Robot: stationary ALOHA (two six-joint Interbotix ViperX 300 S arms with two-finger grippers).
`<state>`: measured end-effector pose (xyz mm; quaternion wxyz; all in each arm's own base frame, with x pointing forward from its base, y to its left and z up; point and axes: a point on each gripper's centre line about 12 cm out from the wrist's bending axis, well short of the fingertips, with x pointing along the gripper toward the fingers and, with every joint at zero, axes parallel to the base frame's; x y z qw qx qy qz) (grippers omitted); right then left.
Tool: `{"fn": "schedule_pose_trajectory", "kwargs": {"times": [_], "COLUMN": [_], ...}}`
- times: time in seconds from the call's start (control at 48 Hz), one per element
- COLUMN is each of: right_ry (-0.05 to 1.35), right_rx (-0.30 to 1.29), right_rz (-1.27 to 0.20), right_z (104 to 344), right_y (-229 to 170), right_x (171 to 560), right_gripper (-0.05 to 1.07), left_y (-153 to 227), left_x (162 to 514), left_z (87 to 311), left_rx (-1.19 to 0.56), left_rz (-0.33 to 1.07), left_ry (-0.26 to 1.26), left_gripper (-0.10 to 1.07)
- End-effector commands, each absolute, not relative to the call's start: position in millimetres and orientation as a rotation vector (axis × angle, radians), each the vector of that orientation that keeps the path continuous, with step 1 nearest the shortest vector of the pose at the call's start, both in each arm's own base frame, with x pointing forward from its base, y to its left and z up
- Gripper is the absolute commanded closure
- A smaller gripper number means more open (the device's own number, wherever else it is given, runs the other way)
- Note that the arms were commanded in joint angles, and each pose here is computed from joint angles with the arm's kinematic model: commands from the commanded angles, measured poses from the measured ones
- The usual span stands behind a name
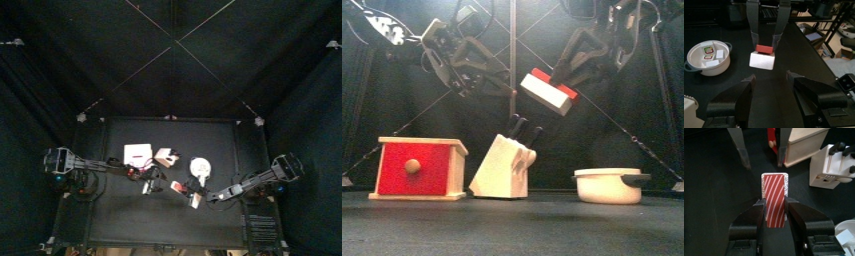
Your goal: Hand over salmon sushi
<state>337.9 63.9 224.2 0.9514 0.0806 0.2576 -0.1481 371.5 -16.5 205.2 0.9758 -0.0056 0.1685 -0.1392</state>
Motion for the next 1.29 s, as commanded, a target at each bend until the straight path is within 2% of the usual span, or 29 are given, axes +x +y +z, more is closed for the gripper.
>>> {"fn": "schedule_pose_trajectory", "kwargs": {"times": [0.0, 0.292, 0.583, 0.896, 1.083, 1.271], "right_ry": [0.488, 0.49, 0.495, 0.505, 0.511, 0.515], "right_rx": [0.179, 0.179, 0.173, 0.188, 0.191, 0.191], "right_rz": [-0.288, -0.281, -0.279, -0.25, -0.225, -0.222], "right_z": [237.7, 237.2, 235.6, 233.8, 232.4, 231.2], "right_y": [66.4, 68.4, 69.9, 74.9, 77.8, 78.1], "right_x": [342.2, 344.2, 347.7, 347.6, 348.0, 351.0], "right_gripper": [0.58, 0.58, 0.58, 0.58, 0.58, 0.58], "left_y": [-17.4, -29.9, -24.7, -21.1, -26.4, -29.5], "left_x": [381.8, 389.7, 398.2, 387.9, 367.4, 364.0], "left_z": [216.1, 217.5, 212.8, 208.9, 210.4, 214.3], "left_rx": [0.023, 0.085, 0.022, 0.025, 0.077, 0.092], "left_rz": [-0.294, -0.38, -0.348, -0.339, -0.38, -0.4], "left_ry": [0.295, 0.212, 0.203, 0.221, 0.224, 0.209], "left_gripper": [0.1, 0.1, 0.1, 0.1, 0.1, 0.07]}}
